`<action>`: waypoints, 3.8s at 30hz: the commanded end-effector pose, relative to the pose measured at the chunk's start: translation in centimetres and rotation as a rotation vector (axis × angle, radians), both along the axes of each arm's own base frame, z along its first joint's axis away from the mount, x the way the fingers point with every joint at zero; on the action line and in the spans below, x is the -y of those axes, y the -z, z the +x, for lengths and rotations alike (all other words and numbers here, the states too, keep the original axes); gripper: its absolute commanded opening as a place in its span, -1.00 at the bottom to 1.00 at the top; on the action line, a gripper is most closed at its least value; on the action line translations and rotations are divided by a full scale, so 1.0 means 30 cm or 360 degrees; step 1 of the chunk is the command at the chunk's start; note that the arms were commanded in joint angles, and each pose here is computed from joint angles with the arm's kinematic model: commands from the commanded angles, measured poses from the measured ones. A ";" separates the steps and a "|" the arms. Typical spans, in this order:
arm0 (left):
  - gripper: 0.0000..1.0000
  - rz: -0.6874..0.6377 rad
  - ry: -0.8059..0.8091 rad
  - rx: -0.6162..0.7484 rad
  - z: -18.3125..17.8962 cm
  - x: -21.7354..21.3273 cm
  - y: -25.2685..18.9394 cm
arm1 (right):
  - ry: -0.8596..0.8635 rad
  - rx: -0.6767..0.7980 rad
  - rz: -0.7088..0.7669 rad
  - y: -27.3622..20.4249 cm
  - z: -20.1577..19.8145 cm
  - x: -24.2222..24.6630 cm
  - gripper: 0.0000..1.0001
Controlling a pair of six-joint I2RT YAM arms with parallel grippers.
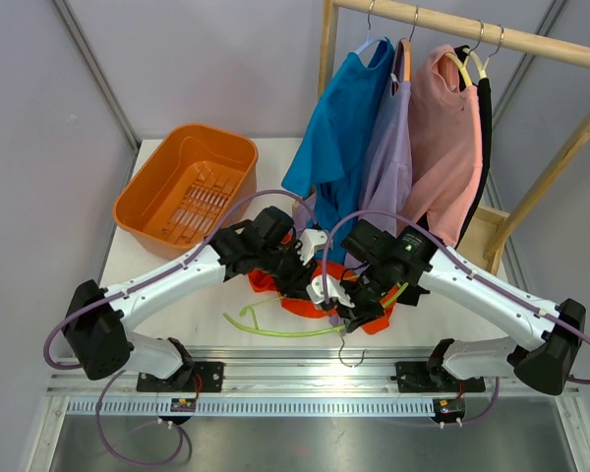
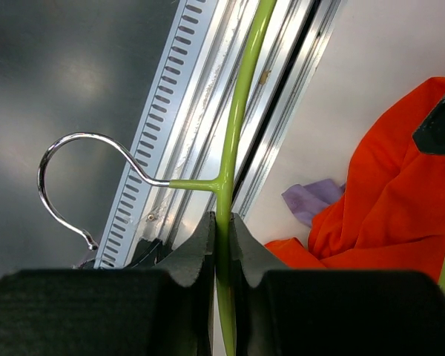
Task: Remove the t-shirt from the hanger
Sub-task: Pass the hanger from the right arm to the left, then pass the hanger from the left arm to the right
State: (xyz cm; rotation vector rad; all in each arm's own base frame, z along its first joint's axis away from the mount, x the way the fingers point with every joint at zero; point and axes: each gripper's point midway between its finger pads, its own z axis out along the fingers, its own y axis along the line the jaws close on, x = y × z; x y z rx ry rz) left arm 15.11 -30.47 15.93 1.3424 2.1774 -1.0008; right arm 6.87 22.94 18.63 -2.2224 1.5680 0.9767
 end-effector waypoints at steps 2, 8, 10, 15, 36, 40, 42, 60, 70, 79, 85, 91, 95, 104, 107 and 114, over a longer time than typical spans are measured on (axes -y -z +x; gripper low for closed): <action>-0.64 -0.0103 0.0007 0.0054 -0.011 0.012 -0.027 | -0.0031 0.0011 0.0105 -0.061 -0.013 -0.026 -1.00; -1.00 -0.0191 -0.0024 -0.0141 -0.065 0.032 -0.023 | -0.0034 -0.0066 0.0136 -0.085 -0.030 -0.044 -1.00; -1.00 -0.0196 -0.0052 -0.0301 -0.106 0.030 -0.001 | -0.0035 -0.0094 0.0159 -0.098 -0.040 -0.050 -0.94; -1.00 -0.0340 -0.0066 -0.0591 -0.184 0.051 0.000 | 0.0052 -0.0151 0.0209 -0.138 -0.032 -0.062 -0.70; -1.00 -0.0751 -0.0015 -0.1062 -0.294 0.070 -0.199 | 0.0639 -0.0060 0.0450 -0.315 0.231 -0.085 0.08; -1.00 -0.0778 -0.0022 -0.1064 -0.297 0.066 -0.229 | 0.0691 -0.0008 0.0474 -0.329 0.261 -0.093 0.20; -1.00 -0.0828 -0.0009 -0.1058 -0.301 0.064 -0.256 | 0.0764 0.0023 0.0469 -0.339 0.286 -0.093 0.25; -1.00 -0.1032 0.0059 -0.1097 -0.320 0.054 -0.405 | 0.1106 0.0025 0.0578 -0.460 0.467 -0.192 0.99; -1.00 -0.1006 0.0206 -0.1090 -0.360 0.032 -0.421 | 0.0884 -0.0048 0.0615 -0.520 0.430 -0.231 0.99; -1.00 -0.0826 0.0455 -0.0940 -0.439 -0.047 -0.421 | 0.0572 -0.0090 0.0657 -0.575 0.347 -0.234 0.99; -1.00 -0.0825 0.0528 -0.0941 -0.460 -0.059 -0.437 | 0.0673 -0.0015 0.0750 -0.641 0.394 -0.254 0.99; -1.00 -0.0820 0.0456 -0.0943 -0.432 -0.031 -0.453 | 0.0605 0.0007 0.0750 -0.651 0.379 -0.246 0.99; -1.00 -0.0823 0.0340 -0.0915 -0.390 -0.004 -0.457 | 0.0572 0.0114 0.0832 -0.741 0.343 -0.207 0.99; -1.00 -0.0784 -0.0057 -0.0993 -0.255 0.068 -0.391 | 0.0703 0.0163 0.0986 -0.863 0.335 -0.156 0.99; -1.00 -0.0777 -0.0172 -0.0974 -0.218 0.077 -0.380 | 0.0685 0.0176 0.0976 -0.846 0.321 -0.145 0.99; -1.00 -0.0752 -0.0420 -0.0900 -0.166 0.061 -0.375 | 0.0649 0.0208 0.0926 -0.755 0.304 -0.125 0.97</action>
